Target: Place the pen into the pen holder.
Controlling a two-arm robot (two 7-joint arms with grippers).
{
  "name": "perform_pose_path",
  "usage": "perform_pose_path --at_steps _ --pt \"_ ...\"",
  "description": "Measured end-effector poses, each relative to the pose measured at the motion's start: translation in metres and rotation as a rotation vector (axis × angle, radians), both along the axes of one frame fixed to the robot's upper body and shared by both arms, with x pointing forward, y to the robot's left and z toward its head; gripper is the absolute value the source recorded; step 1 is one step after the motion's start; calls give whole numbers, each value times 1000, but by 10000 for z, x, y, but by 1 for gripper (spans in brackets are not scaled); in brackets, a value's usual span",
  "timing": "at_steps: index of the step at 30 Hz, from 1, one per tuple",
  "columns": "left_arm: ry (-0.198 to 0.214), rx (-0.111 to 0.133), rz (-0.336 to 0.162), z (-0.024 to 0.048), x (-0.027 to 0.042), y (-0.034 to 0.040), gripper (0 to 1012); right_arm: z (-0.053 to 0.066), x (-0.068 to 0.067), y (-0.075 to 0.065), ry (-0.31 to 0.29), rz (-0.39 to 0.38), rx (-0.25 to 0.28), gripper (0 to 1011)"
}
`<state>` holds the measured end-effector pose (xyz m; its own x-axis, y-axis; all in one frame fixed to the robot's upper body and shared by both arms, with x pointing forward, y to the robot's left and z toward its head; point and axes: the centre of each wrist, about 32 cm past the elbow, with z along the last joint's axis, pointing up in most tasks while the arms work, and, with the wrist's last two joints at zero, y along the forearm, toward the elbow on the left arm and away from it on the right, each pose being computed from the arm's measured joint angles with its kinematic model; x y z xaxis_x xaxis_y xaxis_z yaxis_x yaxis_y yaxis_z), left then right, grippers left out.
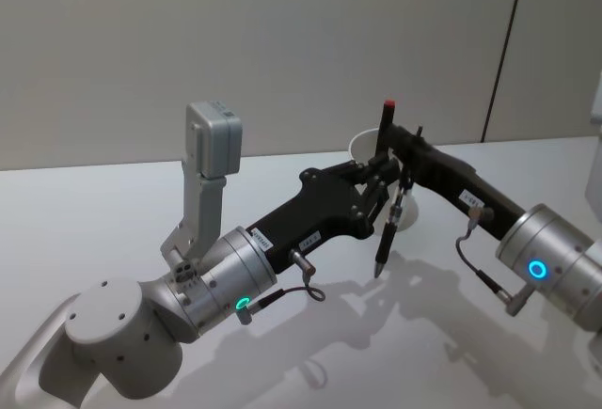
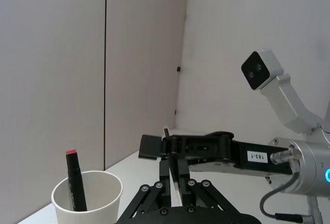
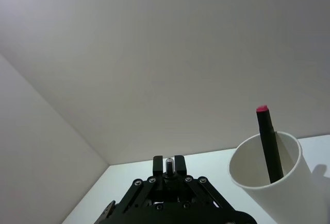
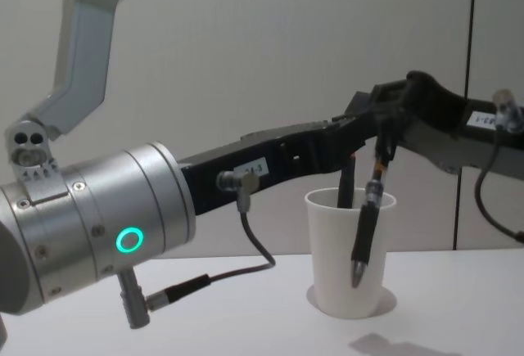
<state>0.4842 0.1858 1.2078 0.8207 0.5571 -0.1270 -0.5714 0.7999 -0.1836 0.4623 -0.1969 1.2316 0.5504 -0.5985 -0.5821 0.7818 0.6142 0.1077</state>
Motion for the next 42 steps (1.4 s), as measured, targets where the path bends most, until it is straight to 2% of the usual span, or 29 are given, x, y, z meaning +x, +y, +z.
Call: perform_pose_path --at_steps 10,16,31,34,42 --pt "0 0 0 0 0 0 113 90 63 -102 -18 -59 30 119" --pt "0 0 0 0 0 0 113 123 85 -175 -8 -98 47 119" --pt "0 0 0 0 0 0 113 173 151 -315 65 -177 147 119" --pt "0 0 0 -1 0 0 113 183 206 -331 87 -189 182 119" --pt "0 0 0 0 0 0 113 197 319 -337 106 -198 215 119"
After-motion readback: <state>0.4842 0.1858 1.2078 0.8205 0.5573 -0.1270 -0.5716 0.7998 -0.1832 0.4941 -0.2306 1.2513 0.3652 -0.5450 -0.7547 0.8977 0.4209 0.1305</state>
